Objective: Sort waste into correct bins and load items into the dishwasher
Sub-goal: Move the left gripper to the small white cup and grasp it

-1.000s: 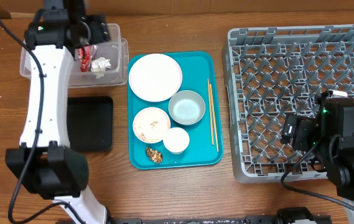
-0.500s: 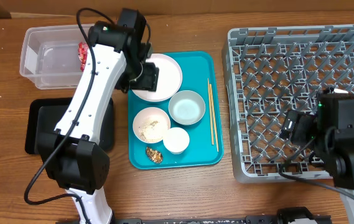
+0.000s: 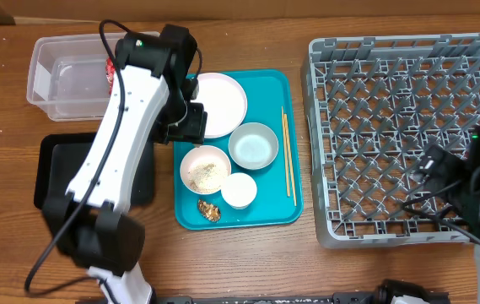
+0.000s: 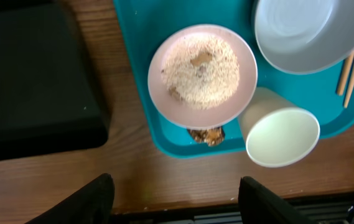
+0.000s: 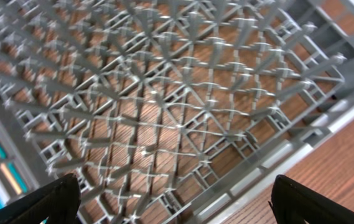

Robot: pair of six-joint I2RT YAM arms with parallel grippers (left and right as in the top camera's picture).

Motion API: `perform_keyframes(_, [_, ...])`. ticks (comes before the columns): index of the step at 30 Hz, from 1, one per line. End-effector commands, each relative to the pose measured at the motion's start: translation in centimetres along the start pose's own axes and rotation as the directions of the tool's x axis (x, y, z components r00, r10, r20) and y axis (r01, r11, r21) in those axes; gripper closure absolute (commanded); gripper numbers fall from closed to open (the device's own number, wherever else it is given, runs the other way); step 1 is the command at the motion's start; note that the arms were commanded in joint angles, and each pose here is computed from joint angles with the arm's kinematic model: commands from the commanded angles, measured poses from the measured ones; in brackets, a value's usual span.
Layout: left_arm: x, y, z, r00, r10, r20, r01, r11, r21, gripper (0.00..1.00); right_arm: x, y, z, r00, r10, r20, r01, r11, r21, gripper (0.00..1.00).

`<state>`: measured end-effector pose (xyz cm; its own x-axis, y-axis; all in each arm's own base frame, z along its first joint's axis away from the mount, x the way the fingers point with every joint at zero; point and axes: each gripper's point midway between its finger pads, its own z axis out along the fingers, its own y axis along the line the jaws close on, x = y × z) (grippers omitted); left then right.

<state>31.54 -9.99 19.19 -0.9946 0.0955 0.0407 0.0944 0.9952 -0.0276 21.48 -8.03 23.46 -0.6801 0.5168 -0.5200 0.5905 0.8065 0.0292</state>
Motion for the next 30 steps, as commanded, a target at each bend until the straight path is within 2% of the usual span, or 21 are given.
perform_keyframes(1, [2.5,0.9,-3.1,0.993,-0.011,0.115,0.020,0.997,-0.077,0.33,-0.7,-0.2,-0.4,0.998,0.059,0.006,-0.058,0.998,-0.030,0.00])
perform_keyframes(6, [4.9,1.2,-3.3,0.977,-0.021,0.212,0.032,0.998,-0.046,0.33,-0.6,0.0,0.2,0.998,0.058,-0.023,-0.059,0.998,-0.029,0.00])
perform_keyframes(9, [5.5,-0.1,-2.1,0.942,-0.014,0.334,-0.009,0.998,0.066,0.31,-0.3,0.7,0.8,0.997,0.051,-0.061,-0.054,0.997,-0.059,0.00])
perform_keyframes(12, [5.1,-2.0,-0.9,0.909,0.059,0.412,-0.130,0.981,0.145,0.20,0.0,1.8,1.2,0.994,0.044,-0.100,-0.055,0.993,-0.106,0.00])
perform_keyframes(14, [4.6,-3.1,0.4,0.895,0.104,0.433,-0.197,0.964,0.177,0.15,0.5,3.1,1.4,0.991,-0.023,-0.133,-0.002,0.983,-0.181,0.00])
perform_keyframes(18, [4.4,-4.4,3.5,0.897,0.191,0.399,-0.292,0.933,0.210,0.17,1.4,5.5,1.6,0.974,-0.130,-0.184,0.066,0.945,-0.319,0.00])
perform_keyframes(24, [4.1,-4.8,7.0,0.928,0.231,0.291,-0.300,0.928,0.221,0.22,1.6,5.5,2.5,0.965,-0.135,-0.223,0.061,0.949,-0.309,0.00])
perform_keyframes(30, [4.0,-6.1,9.4,0.936,0.270,0.226,-0.320,0.919,0.229,0.25,1.7,5.6,2.8,0.963,-0.136,-0.234,0.060,0.950,-0.306,0.00])
